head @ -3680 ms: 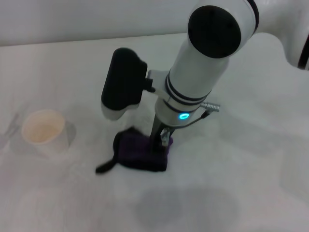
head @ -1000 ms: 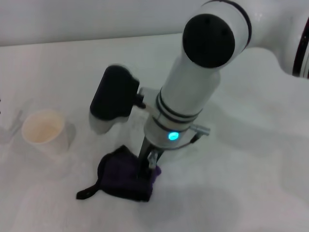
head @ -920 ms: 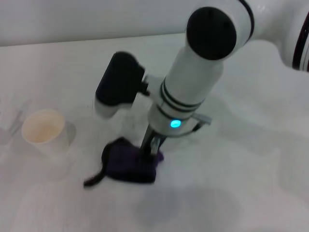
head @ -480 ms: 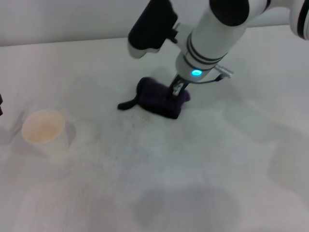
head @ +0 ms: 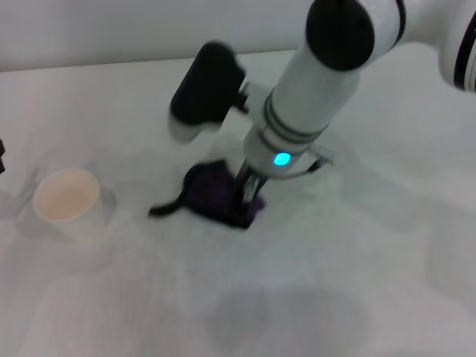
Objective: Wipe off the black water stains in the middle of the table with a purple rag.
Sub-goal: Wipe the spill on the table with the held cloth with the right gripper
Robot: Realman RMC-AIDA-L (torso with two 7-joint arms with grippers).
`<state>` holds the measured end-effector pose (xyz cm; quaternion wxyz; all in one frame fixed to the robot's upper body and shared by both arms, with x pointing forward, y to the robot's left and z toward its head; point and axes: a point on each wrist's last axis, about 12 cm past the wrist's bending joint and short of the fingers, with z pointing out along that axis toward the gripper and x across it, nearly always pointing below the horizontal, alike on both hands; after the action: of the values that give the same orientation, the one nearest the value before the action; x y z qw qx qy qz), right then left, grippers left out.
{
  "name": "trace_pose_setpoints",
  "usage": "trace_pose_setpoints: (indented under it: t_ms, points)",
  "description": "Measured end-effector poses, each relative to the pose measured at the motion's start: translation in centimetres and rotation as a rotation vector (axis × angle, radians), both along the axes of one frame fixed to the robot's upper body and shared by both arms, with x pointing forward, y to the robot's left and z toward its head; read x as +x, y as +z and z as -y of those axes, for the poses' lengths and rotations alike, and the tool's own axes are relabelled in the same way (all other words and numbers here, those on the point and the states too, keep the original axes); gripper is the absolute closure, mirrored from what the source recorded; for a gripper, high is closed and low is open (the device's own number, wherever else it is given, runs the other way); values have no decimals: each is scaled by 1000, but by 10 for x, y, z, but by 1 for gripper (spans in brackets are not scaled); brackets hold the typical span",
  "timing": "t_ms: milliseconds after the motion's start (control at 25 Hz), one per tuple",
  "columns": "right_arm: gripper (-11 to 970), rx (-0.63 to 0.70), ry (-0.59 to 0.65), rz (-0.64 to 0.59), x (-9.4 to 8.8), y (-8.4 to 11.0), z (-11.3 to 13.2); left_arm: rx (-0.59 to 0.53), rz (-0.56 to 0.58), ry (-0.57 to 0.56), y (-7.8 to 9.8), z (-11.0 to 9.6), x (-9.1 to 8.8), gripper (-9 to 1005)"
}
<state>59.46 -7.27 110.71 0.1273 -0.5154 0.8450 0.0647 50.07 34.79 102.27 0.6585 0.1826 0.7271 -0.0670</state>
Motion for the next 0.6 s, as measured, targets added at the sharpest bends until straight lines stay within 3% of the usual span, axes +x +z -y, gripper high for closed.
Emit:
trace_pose_setpoints:
  t_ms: [200, 360, 480, 600]
  points:
    - [827, 40, 194, -108, -42, 1, -34, 3, 2, -7, 1, 1, 2, 111]
    - [827, 50, 226, -131, -46, 1, -37, 3, 2, -8, 1, 2, 3, 111]
    - [827, 45, 165, -97, -30, 2, -30, 3, 1, -3, 1, 0, 2, 111]
    - [827, 21, 24, -2, 5, 4, -8, 4, -1, -1, 0, 0, 1, 110]
